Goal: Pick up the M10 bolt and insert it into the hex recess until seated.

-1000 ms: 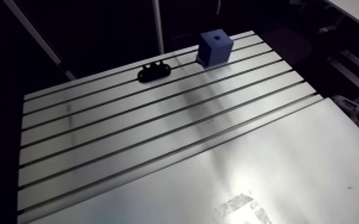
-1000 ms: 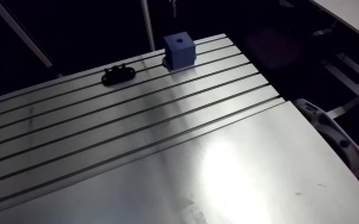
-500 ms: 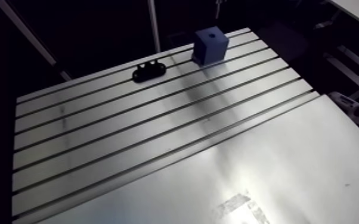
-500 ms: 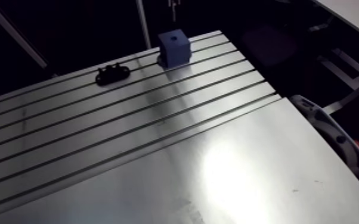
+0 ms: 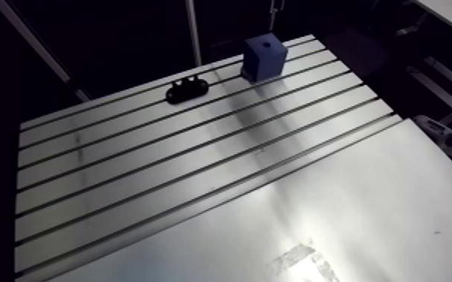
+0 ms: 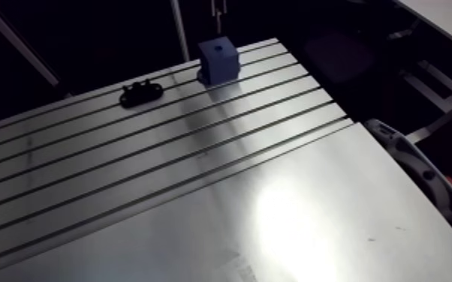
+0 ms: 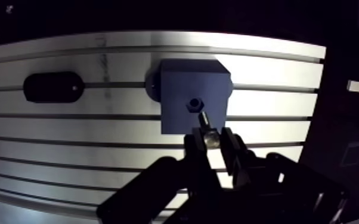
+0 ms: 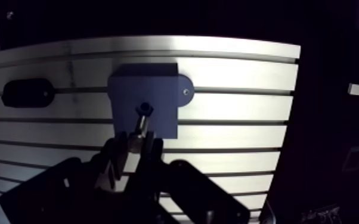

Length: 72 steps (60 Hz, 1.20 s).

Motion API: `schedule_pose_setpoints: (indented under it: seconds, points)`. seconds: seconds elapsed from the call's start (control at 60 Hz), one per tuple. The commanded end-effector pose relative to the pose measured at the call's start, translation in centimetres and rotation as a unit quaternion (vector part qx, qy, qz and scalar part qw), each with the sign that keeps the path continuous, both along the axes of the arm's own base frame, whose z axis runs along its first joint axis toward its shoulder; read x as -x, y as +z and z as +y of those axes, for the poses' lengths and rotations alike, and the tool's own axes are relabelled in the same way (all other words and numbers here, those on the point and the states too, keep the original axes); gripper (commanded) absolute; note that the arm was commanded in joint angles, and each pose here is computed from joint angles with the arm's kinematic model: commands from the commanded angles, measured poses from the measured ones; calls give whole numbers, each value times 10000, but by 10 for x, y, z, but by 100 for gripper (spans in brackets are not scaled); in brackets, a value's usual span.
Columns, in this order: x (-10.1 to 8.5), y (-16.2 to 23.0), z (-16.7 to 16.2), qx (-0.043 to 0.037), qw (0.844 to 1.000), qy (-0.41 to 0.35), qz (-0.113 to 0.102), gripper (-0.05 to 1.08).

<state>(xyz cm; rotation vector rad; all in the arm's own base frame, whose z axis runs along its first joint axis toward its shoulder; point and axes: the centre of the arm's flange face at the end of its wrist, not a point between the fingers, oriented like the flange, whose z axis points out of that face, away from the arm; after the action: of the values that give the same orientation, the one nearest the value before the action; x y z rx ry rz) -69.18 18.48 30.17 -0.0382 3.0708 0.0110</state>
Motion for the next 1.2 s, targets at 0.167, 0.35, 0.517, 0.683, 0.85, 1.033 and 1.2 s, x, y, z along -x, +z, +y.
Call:
schedule_pose_setpoints:
  seconds: [0.167, 0.35, 0.517, 0.683, 0.85, 1.033, 1.2]
  points:
    - [-2, -10, -1, 33, 10000, -8, -71, 96]
    - [-1, -11, 0, 23, 10000, -8, -34, 96]
    - [1, -18, 1, 40, 10000, -7, -68, 96]
    - [2, -20, 0, 57, 9999, 5, -85, 96]
    - [1, -26, 0, 92, 9999, -2, -127, 96]
    - [0, -28, -1, 94, 9999, 6, -145, 96]
    - [0, -27, -1, 83, 9999, -8, -142, 96]
